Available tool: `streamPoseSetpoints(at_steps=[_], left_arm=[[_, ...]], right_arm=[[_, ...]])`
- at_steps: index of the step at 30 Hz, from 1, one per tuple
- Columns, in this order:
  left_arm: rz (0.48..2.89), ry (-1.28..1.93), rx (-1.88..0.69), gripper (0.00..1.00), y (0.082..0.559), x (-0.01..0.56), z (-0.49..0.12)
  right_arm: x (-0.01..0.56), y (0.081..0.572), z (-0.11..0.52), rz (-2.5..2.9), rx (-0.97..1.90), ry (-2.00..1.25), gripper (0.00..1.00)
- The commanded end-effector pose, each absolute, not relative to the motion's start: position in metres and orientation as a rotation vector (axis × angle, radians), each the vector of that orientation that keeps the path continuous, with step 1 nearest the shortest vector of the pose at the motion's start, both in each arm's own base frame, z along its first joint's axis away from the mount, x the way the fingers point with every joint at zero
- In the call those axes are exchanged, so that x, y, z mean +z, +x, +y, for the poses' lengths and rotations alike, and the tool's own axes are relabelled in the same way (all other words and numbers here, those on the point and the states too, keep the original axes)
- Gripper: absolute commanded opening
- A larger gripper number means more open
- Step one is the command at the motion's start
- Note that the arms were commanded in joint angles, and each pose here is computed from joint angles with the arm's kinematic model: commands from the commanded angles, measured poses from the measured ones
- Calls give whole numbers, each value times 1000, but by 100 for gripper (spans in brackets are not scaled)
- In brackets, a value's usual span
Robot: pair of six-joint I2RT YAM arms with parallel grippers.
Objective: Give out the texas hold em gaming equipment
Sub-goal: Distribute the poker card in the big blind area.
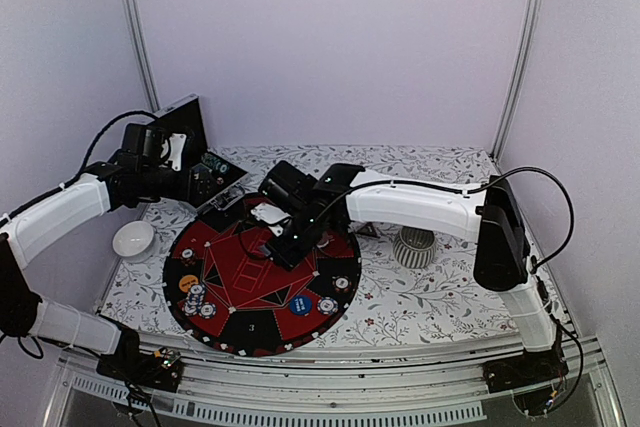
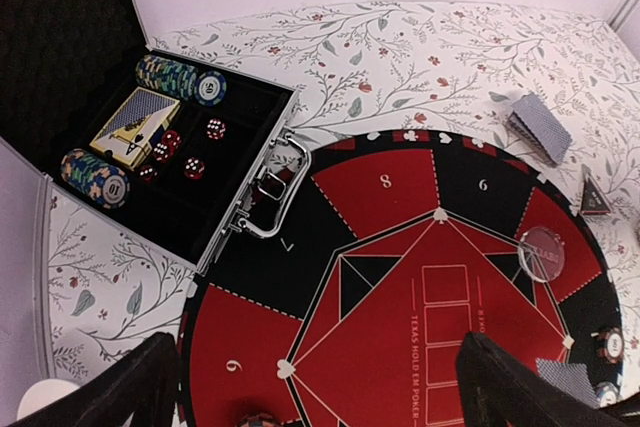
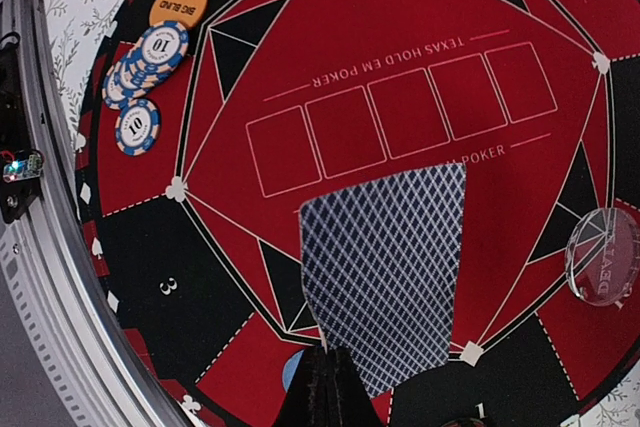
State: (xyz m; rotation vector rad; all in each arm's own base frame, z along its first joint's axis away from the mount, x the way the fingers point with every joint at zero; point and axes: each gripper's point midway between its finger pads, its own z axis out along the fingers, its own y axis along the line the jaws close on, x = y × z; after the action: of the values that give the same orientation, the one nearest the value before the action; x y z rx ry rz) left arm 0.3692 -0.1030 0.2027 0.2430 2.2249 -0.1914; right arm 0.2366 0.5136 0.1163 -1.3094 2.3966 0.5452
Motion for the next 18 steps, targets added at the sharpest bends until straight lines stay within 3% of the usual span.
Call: streamPoseSetpoints(at_steps=[1,6,18], left_arm=[[2204,247,-195,98,369,207,-101],[2207,248,-193,98,369,206,-101],[2216,248,-189,98,369,203,-101]], right_arm=[[93,232,510,2479,534,-1286,2],[61,230,496,2548,430,-1293,2],[44,219,501,2588,461,-1306,2]])
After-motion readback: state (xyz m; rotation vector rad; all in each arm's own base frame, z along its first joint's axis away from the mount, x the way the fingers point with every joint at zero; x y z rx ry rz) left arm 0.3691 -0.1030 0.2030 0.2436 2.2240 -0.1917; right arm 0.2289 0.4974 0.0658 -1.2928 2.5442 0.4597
